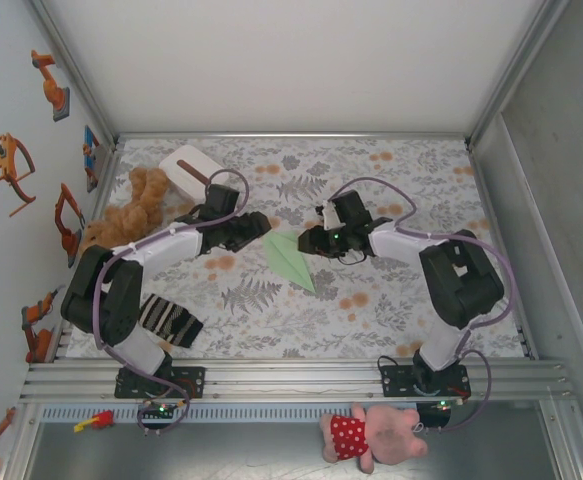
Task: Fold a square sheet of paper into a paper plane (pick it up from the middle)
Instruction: Turn over the paper at the center of the table, then fold the wing for the fifth time at the center of the table.
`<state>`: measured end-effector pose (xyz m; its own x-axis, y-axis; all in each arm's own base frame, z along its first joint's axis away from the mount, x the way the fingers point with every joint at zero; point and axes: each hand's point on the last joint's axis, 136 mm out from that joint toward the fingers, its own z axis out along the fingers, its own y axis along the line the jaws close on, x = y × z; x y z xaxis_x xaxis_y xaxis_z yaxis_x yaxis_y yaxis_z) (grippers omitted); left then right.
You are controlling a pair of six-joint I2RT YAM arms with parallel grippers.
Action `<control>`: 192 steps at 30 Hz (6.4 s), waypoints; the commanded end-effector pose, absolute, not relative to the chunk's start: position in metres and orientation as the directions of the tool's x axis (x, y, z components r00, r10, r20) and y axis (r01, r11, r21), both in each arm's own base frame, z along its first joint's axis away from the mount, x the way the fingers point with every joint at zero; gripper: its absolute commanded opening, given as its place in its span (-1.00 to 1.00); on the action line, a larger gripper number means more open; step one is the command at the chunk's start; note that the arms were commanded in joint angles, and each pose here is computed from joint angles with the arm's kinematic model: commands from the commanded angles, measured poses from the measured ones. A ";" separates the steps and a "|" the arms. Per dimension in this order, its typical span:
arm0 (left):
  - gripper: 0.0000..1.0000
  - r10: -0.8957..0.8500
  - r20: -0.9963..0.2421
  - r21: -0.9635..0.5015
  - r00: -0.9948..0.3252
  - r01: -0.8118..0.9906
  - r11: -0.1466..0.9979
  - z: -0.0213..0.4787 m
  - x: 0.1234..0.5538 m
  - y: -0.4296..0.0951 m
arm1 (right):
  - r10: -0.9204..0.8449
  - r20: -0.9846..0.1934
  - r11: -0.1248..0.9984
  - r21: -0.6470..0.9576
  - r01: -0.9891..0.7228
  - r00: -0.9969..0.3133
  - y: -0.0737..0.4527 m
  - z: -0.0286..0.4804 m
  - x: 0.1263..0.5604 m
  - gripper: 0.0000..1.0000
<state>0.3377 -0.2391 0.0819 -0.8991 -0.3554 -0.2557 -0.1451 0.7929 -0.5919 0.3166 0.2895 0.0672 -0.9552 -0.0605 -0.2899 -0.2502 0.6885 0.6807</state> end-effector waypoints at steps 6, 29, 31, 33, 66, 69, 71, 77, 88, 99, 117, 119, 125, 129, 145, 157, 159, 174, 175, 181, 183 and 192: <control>0.39 -0.417 -0.269 -0.640 -0.868 -0.162 0.751 0.094 0.337 -0.241 | -0.148 -0.294 0.641 0.698 -0.318 -0.944 0.301 0.058 0.317 -0.30; 0.91 -0.357 -0.278 -0.855 -0.892 0.060 0.516 0.134 0.322 -0.263 | 0.053 -0.474 0.539 0.754 -0.374 -0.879 0.318 0.149 0.358 -1.00; 0.91 -0.346 -0.274 -0.878 -0.897 0.087 0.470 0.142 0.321 -0.270 | 0.095 -0.471 0.510 0.780 -0.364 -0.877 0.320 0.163 0.362 -1.00; 0.91 -0.332 -0.264 -0.898 -0.906 0.104 0.428 0.149 0.319 -0.275 | 0.140 -0.462 0.479 0.805 -0.349 -0.876 0.323 0.176 0.366 -1.00; -0.28 -0.237 -0.338 -0.931 -0.911 0.287 0.225 0.206 0.333 -0.303 | 0.284 -0.364 0.250 0.921 -0.298 -0.887 0.328 0.237 0.380 -1.00; -0.34 -0.238 -0.339 -0.930 -0.910 0.285 0.232 0.205 0.333 -0.301 | 0.290 -0.359 0.247 0.924 -0.293 -0.887 0.327 0.234 0.382 -1.00; -0.37 -0.239 -0.341 -0.928 -0.909 0.285 0.240 0.206 0.332 -0.299 | 0.288 -0.361 0.237 0.924 -0.299 -0.887 0.327 0.235 0.382 -1.00; -0.52 -0.245 -0.352 -0.923 -0.903 0.292 0.252 0.208 0.330 -0.296 | 0.275 -0.346 0.215 0.932 -0.293 -0.897 0.330 0.232 0.380 -0.98; -0.72 -0.241 -0.408 -0.891 -0.881 0.326 0.317 0.207 0.329 -0.290 | 0.341 -0.347 0.250 0.929 -0.272 -0.874 0.298 0.228 0.383 -0.16; -0.72 0.074 -0.510 -0.276 -0.857 0.244 0.930 0.144 0.321 -0.219 | 0.325 -0.505 0.714 0.685 -0.143 -0.800 0.213 0.193 0.368 0.02; -0.75 0.508 -0.286 0.715 -0.812 0.172 0.677 0.099 0.371 -0.197 | 0.363 -0.569 0.893 0.439 0.101 -0.738 0.135 0.171 0.349 -0.04; -0.75 0.529 -0.264 0.743 -0.807 0.180 0.645 0.093 0.373 -0.200 | 0.364 -0.562 0.893 0.436 0.107 -0.743 0.135 0.168 0.350 -0.04; -0.73 0.572 -0.204 0.775 -0.794 0.226 0.590 0.065 0.372 -0.215 | 0.374 -0.533 0.892 0.432 0.136 -0.759 0.135 0.155 0.352 -0.06; -0.67 0.563 -0.190 0.744 -0.804 0.256 0.617 0.049 0.367 -0.225 | 0.381 -0.527 0.890 0.433 0.147 -0.760 0.135 0.153 0.353 -0.07; -0.39 0.457 -0.265 0.486 -0.849 0.292 0.824 0.036 0.354 -0.272 | 0.409 -0.516 0.876 0.454 0.164 -0.753 0.135 0.155 0.355 -0.08; -0.06 0.177 -0.305 -0.290 -0.936 0.268 0.919 0.093 0.297 -0.367 | 0.431 -0.533 0.876 0.440 0.197 -0.728 0.123 0.165 0.353 -0.05; 0.01 0.148 -0.329 -0.306 -0.933 0.254 0.917 0.103 0.301 -0.355 | 0.432 -0.522 0.872 0.451 0.192 -0.735 0.126 0.164 0.354 -0.03; 0.30 -0.105 -0.281 -0.415 -0.954 0.022 0.910 0.066 0.348 -0.244 | 0.447 -0.395 0.799 0.581 0.159 -0.802 0.168 0.136 0.369 0.03; 0.30 -0.108 -0.279 -0.407 -0.954 0.016 0.913 0.063 0.351 -0.243 | 0.444 -0.390 0.797 0.583 0.158 -0.807 0.171 0.135 0.370 0.03; 0.31 -0.130 -0.293 -0.385 -0.947 -0.007 0.923 0.054 0.372 -0.232 | 0.436 -0.356 0.781 0.606 0.151 -0.827 0.187 0.128 0.370 0.03; 0.32 -0.140 -0.278 -0.402 -0.950 -0.018 0.915 0.050 0.376 -0.231 | 0.432 -0.342 0.775 0.614 0.150 -0.834 0.193 0.124 0.369 0.02; 0.30 -0.214 -0.136 -0.476 -0.967 -0.125 0.870 0.022 0.367 -0.236 | 0.437 -0.268 0.728 0.666 0.162 -0.859 0.222 0.111 0.367 -0.02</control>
<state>0.3724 -0.2275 0.0281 -0.9608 -0.1844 -0.2070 -0.0813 0.9014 -0.4253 0.3625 0.2078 0.1045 -0.8606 0.4182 -0.2907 0.1635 0.7674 0.6200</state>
